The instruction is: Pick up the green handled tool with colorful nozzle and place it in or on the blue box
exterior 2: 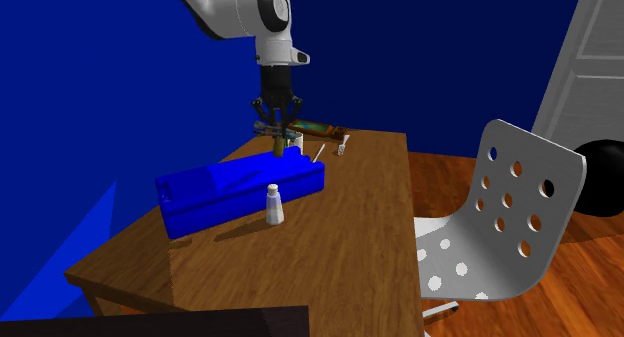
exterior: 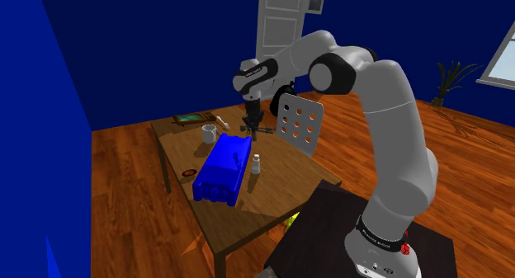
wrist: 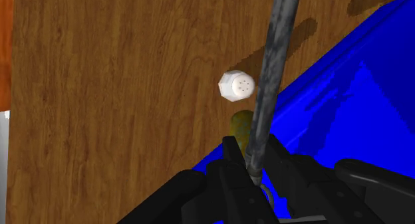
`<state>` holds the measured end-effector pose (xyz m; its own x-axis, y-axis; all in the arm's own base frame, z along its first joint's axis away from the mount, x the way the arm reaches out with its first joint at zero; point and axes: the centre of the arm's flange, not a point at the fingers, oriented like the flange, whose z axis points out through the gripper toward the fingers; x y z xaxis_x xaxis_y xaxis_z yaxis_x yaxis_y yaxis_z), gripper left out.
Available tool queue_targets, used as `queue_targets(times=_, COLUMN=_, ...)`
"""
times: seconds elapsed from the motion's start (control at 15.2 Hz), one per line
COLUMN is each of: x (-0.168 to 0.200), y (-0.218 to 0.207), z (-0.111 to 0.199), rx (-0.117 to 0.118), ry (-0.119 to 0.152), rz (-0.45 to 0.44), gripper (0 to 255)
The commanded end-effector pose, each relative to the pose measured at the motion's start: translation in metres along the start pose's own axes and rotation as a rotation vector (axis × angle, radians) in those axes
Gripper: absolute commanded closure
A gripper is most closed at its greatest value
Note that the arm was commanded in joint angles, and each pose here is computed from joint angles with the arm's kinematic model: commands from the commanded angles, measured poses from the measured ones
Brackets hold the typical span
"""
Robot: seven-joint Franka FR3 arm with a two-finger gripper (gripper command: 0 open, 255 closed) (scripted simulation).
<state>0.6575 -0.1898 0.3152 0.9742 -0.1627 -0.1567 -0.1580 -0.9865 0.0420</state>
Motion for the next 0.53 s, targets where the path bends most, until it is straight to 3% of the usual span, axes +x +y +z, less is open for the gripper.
queue_targets(times=0.0, x=0.013, y=-0.023, z=-0.008, rx=0.000, ry=0.000, rz=0.001, gripper=255)
queue_targets(times=0.46, x=0.051, y=-0.105, z=-0.025, rx=0.000, ry=0.000, rz=0.001, gripper=255)
